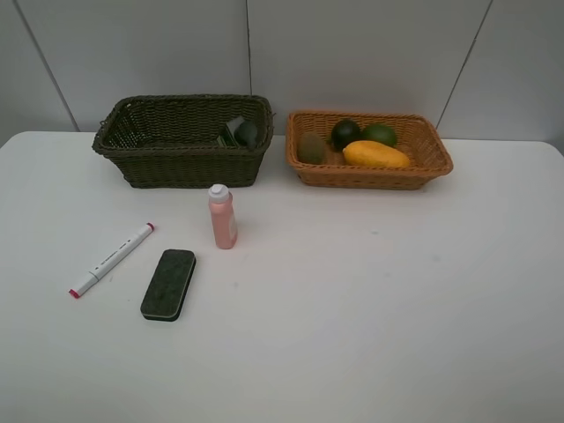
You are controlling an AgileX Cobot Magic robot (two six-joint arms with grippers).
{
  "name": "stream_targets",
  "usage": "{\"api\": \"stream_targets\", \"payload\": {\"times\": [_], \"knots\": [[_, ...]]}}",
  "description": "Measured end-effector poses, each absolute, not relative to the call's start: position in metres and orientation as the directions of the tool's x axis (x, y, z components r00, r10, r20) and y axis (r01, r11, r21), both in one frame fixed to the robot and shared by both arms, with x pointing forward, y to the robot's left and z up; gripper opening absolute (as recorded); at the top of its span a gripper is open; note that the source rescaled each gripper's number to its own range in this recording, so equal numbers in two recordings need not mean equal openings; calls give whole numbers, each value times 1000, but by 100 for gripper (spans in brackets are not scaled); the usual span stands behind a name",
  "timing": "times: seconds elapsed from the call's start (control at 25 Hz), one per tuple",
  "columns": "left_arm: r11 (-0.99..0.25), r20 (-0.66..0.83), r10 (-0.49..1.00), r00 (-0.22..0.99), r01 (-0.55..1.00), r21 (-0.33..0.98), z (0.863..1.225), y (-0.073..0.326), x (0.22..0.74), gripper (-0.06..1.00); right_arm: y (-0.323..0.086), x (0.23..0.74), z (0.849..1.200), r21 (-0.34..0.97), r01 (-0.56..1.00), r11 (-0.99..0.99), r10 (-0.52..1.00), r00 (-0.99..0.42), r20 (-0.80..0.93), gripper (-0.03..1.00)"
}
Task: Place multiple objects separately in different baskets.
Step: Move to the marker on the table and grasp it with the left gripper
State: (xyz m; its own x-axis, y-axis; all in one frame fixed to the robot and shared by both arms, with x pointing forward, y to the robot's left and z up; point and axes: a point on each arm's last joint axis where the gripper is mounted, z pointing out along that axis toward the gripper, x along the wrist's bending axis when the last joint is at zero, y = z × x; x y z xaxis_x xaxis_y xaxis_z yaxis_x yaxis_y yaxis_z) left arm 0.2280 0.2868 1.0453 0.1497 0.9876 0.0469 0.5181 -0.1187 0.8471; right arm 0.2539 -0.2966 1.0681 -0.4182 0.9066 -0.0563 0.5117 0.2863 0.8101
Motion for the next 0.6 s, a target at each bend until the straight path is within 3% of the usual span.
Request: {"api": "stream_targets", "payload": {"times": [0.6], "knots": [[-119,47,988,150,518,847,1045,287,228,100,-307,237,1059,896,392,211,920,-390,-46,100]]}}
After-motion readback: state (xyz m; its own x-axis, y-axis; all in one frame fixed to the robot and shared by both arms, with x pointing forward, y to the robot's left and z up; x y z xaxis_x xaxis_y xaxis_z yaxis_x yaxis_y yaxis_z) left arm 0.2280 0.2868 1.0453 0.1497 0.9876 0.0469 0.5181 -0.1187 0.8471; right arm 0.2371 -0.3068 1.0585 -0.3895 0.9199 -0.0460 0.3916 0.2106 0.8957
